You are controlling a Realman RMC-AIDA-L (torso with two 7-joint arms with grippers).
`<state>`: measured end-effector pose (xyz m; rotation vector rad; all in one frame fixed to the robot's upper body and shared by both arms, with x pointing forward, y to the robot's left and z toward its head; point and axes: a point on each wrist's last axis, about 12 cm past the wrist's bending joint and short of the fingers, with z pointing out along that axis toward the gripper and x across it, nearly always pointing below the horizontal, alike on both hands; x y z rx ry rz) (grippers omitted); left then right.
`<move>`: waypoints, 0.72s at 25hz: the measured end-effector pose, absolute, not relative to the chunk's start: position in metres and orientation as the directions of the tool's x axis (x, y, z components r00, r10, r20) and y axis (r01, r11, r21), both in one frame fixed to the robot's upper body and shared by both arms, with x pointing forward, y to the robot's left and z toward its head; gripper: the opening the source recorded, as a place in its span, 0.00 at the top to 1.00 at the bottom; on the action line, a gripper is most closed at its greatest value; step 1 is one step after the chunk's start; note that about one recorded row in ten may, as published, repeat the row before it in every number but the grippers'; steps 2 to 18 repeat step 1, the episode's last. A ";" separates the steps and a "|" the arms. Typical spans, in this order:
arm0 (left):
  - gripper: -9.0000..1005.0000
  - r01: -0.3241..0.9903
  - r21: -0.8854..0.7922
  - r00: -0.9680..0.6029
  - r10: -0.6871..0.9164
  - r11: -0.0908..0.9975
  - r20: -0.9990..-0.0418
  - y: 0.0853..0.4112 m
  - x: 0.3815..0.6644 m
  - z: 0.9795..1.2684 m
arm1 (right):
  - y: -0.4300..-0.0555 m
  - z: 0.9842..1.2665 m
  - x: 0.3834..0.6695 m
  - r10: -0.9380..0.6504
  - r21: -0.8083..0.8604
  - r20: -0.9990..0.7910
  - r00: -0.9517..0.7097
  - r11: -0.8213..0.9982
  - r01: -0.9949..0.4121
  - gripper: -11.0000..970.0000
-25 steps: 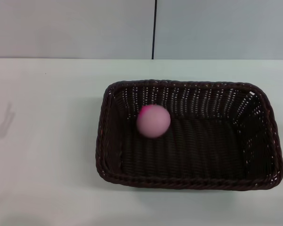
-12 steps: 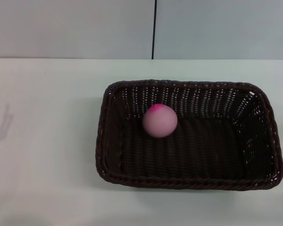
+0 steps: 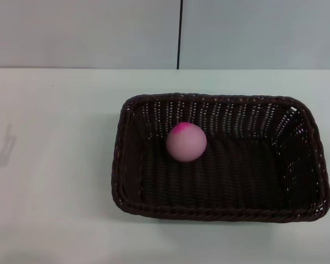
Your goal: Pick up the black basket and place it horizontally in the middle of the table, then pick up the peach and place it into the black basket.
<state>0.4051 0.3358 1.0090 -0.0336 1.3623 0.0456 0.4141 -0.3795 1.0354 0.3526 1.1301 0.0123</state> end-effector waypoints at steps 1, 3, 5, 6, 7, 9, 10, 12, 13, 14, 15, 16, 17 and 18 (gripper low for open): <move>0.16 -0.052 0.002 0.206 0.013 0.999 -0.978 0.336 0.405 1.009 | -0.380 1.035 0.412 0.185 0.281 -0.884 0.430 0.944 0.171 0.28; 0.16 -0.052 0.002 0.206 0.013 0.999 -0.978 0.336 0.405 1.009 | -0.380 1.035 0.412 0.185 0.281 -0.884 0.430 0.944 0.171 0.28; 0.16 -0.052 0.002 0.206 0.013 0.999 -0.978 0.336 0.405 1.009 | -0.380 1.035 0.412 0.185 0.281 -0.884 0.430 0.944 0.171 0.28; 0.16 -0.052 0.002 0.206 0.013 0.999 -0.978 0.336 0.405 1.009 | -0.380 1.035 0.412 0.185 0.281 -0.884 0.430 0.944 0.171 0.28; 0.16 -0.052 0.002 0.206 0.013 0.999 -0.978 0.336 0.405 1.009 | -0.380 1.035 0.412 0.185 0.281 -0.884 0.430 0.944 0.171 0.28; 0.16 -0.052 0.002 0.206 0.013 0.999 -0.978 0.336 0.405 1.009 | -0.380 1.035 0.412 0.185 0.281 -0.884 0.430 0.944 0.171 0.28; 0.16 -0.052 0.002 0.206 0.013 0.999 -0.978 0.336 0.405 1.009 | -0.380 1.035 0.412 0.185 0.281 -0.884 0.430 0.944 0.171 0.28; 0.16 -0.052 0.002 0.206 0.013 0.999 -0.978 0.336 0.405 1.009 | -0.380 1.035 0.412 0.185 0.281 -0.884 0.430 0.944 0.171 0.28; 0.16 -0.052 0.002 0.206 0.013 0.999 -0.978 0.336 0.405 1.009 | -0.380 1.035 0.412 0.185 0.281 -0.884 0.430 0.944 0.171 0.28; 0.16 -0.052 0.002 0.206 0.013 0.999 -0.978 0.336 0.405 1.009 | -0.380 1.035 0.412 0.185 0.281 -0.884 0.430 0.944 0.171 0.28; 0.16 -0.052 0.002 0.206 0.013 0.999 -0.978 0.336 0.405 1.009 | -0.380 1.035 0.412 0.185 0.281 -0.884 0.430 0.944 0.171 0.28; 0.16 -0.052 0.002 0.206 0.013 0.999 -0.978 0.336 0.405 1.009 | -0.380 1.035 0.412 0.185 0.281 -0.884 0.430 0.944 0.171 0.28; 0.16 -0.052 0.002 0.206 0.013 0.999 -0.978 0.336 0.405 1.009 | -0.380 1.035 0.412 0.185 0.281 -0.884 0.430 0.944 0.171 0.28; 0.16 -0.052 0.002 0.206 0.013 0.999 -0.978 0.336 0.405 1.009 | -0.380 1.035 0.412 0.185 0.281 -0.884 0.430 0.944 0.171 0.28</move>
